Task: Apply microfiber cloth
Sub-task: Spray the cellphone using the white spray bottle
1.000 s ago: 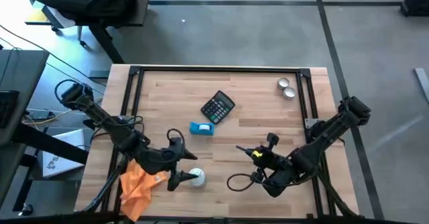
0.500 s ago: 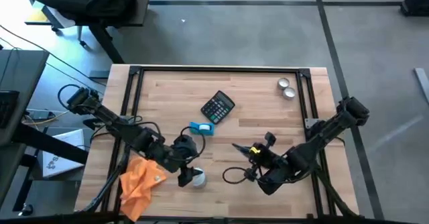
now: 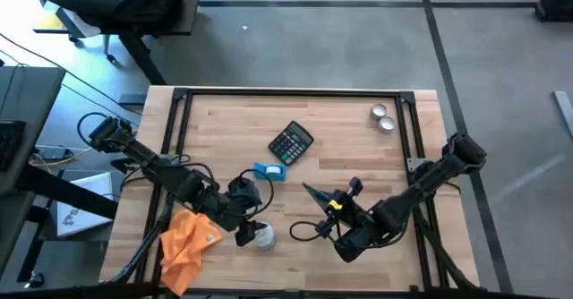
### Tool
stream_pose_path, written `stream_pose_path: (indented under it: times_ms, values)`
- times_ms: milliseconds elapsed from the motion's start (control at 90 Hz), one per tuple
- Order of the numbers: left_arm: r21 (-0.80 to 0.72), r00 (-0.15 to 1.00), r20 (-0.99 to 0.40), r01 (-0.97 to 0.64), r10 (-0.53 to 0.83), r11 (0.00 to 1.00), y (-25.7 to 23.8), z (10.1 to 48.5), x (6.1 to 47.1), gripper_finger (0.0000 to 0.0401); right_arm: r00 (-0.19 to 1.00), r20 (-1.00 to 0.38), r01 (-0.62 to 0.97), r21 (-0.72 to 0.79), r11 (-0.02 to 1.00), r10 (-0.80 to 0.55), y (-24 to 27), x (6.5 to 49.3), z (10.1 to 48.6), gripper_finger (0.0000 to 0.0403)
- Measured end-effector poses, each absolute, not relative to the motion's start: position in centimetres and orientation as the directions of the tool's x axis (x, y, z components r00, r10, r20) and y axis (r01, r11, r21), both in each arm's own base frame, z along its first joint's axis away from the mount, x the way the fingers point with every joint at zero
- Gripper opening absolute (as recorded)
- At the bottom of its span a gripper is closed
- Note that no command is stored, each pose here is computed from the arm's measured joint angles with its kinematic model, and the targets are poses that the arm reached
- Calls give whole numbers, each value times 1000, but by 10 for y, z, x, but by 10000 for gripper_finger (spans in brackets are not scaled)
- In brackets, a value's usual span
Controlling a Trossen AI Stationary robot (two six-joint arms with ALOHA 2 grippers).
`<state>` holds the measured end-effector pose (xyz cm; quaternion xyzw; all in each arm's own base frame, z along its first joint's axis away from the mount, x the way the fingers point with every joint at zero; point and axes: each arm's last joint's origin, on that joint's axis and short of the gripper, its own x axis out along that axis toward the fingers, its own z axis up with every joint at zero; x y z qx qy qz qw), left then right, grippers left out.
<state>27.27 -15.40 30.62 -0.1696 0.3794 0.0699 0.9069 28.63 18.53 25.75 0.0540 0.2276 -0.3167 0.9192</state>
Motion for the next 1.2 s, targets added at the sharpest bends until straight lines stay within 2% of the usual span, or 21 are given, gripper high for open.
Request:
stream_pose_path:
  times_ms: [578,833,1200]
  values:
    - [-248,672,-741,-265,-6,932,-159,291,285,319,715,-384,614,-56,787,-585,181,298,263,1]
    - [-247,661,-750,-260,-14,934,-159,290,283,319,707,-308,662,-27,749,-637,177,303,267,1]
    - [-253,647,-762,-264,-24,931,-155,289,286,318,712,-311,655,-30,755,-630,177,305,268,1]
